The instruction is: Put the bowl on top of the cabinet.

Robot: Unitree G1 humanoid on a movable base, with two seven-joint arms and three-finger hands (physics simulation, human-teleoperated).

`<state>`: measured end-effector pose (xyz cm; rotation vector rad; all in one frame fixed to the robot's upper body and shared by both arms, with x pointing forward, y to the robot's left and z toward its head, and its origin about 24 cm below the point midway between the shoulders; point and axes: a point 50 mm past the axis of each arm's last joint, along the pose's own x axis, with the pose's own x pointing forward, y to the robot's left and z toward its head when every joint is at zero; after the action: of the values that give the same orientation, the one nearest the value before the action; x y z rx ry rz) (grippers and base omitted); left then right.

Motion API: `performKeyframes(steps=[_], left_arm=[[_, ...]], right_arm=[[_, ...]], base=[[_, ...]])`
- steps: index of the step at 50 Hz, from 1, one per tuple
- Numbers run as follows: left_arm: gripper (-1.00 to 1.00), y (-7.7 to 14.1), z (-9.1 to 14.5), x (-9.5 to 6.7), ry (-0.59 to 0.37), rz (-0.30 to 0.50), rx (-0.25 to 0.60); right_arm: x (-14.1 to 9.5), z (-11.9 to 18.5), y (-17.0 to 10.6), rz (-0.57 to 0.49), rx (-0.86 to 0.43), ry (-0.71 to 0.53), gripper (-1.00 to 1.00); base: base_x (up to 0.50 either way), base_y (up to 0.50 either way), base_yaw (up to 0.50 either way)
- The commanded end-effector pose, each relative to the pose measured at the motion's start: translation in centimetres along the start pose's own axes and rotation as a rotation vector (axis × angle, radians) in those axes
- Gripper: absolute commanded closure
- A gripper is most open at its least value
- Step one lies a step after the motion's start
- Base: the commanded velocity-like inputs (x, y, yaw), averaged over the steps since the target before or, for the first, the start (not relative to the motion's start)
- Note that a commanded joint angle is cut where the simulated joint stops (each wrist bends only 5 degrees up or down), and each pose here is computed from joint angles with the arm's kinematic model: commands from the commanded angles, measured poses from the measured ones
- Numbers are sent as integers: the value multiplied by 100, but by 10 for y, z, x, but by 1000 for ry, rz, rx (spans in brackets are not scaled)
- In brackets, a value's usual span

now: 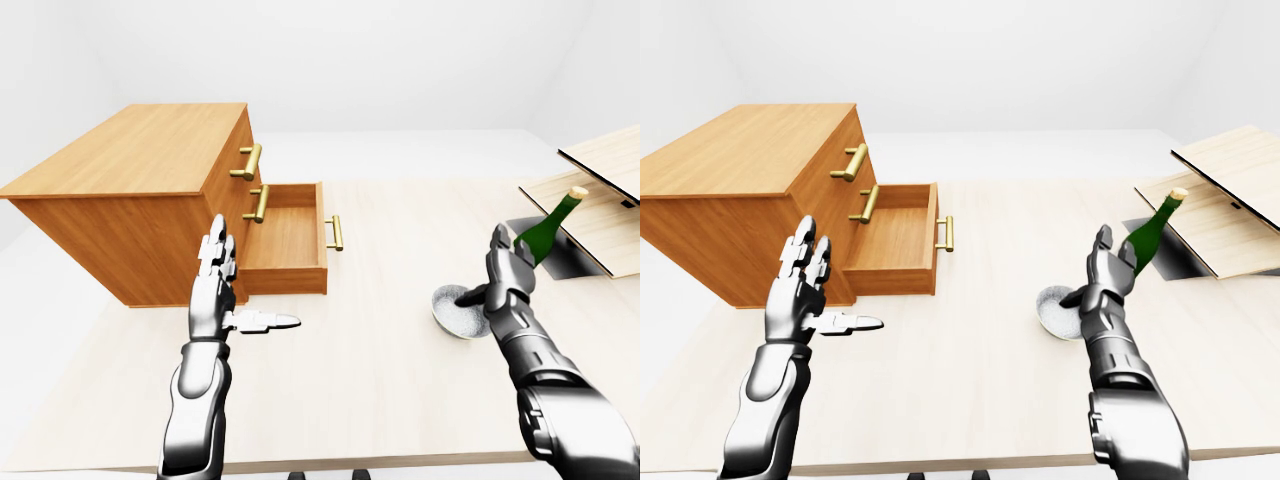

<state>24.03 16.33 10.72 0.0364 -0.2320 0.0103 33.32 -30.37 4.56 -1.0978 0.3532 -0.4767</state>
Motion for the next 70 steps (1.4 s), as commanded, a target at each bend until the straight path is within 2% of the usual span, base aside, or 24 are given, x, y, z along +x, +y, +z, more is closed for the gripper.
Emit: performKeyframes(steps=[1,70], left_arm=[[-100,0,0,0,1,-1,0],[-100,-2,-8,0,33,-8,1]], right_arm=[[-1,-3,5,11,-12,12,-100],[-13,-14,29,76,-27,40,-100]], base=[[0,0,0],[0,0,0]])
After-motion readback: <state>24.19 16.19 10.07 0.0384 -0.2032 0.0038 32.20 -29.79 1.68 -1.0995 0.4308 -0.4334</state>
